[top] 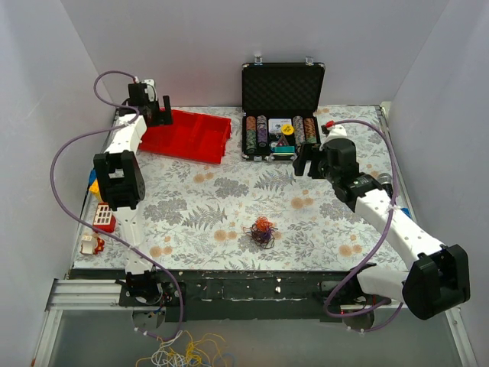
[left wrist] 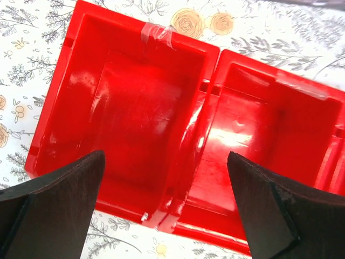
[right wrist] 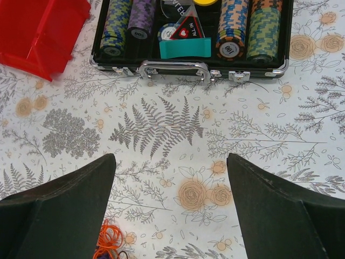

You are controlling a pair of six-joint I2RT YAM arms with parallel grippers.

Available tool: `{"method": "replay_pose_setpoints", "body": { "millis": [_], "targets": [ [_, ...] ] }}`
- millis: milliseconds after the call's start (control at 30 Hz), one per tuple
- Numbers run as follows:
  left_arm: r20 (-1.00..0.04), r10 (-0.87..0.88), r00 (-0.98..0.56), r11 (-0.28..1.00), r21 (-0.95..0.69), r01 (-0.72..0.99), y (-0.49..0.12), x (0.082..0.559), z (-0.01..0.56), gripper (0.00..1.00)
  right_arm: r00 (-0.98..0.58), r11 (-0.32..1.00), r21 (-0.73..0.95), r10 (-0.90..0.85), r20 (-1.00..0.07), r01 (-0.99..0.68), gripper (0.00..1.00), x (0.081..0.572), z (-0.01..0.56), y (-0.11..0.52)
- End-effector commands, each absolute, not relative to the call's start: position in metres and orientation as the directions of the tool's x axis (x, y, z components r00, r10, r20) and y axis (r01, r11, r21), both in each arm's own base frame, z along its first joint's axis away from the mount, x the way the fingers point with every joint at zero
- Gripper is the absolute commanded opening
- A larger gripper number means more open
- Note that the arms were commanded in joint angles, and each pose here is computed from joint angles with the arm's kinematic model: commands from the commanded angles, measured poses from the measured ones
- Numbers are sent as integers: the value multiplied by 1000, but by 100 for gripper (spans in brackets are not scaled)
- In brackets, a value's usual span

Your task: Untangle the cables

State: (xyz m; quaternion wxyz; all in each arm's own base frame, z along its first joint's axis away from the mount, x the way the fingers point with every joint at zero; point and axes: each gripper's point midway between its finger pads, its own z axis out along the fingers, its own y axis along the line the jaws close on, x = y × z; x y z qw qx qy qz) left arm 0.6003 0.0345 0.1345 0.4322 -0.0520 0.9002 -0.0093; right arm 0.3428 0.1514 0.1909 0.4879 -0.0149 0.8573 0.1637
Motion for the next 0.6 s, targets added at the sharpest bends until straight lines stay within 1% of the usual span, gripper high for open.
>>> {"method": "replay_pose_setpoints", "body": {
  "millis": [0, 133, 200, 233, 400, 500, 567],
  "targets": [
    [-809, -6, -588, 997, 42, -68, 46, 615, 143, 98, -488, 953, 235, 115, -865, -193, 93, 345, 202, 156],
    [-800, 23, -600, 997, 60, -42, 46, 618, 125, 98, -494, 952, 225, 97, -864, -206, 93, 347, 200, 164],
    [-797, 38, -603, 998, 66, -24, 44, 619, 118, 98, -496, 950, 225, 92, -863, -215, 90, 348, 200, 168],
    [-798, 47, -601, 997, 70, -14, 44, 619, 114, 96, -499, 949, 227, 91, -862, -219, 88, 349, 200, 170],
    [-793, 72, -606, 997, 59, 41, 32, 609, 102, 58, -509, 944, 233, 86, -856, -233, 81, 352, 199, 178],
    [-791, 114, -602, 994, 88, 72, 23, 598, 101, 41, -520, 943, 239, 87, -850, -233, 75, 353, 195, 180],
    [-789, 134, -600, 991, 102, 86, 20, 590, 99, 31, -526, 940, 245, 87, -846, -239, 71, 353, 193, 183]
  ]
}}
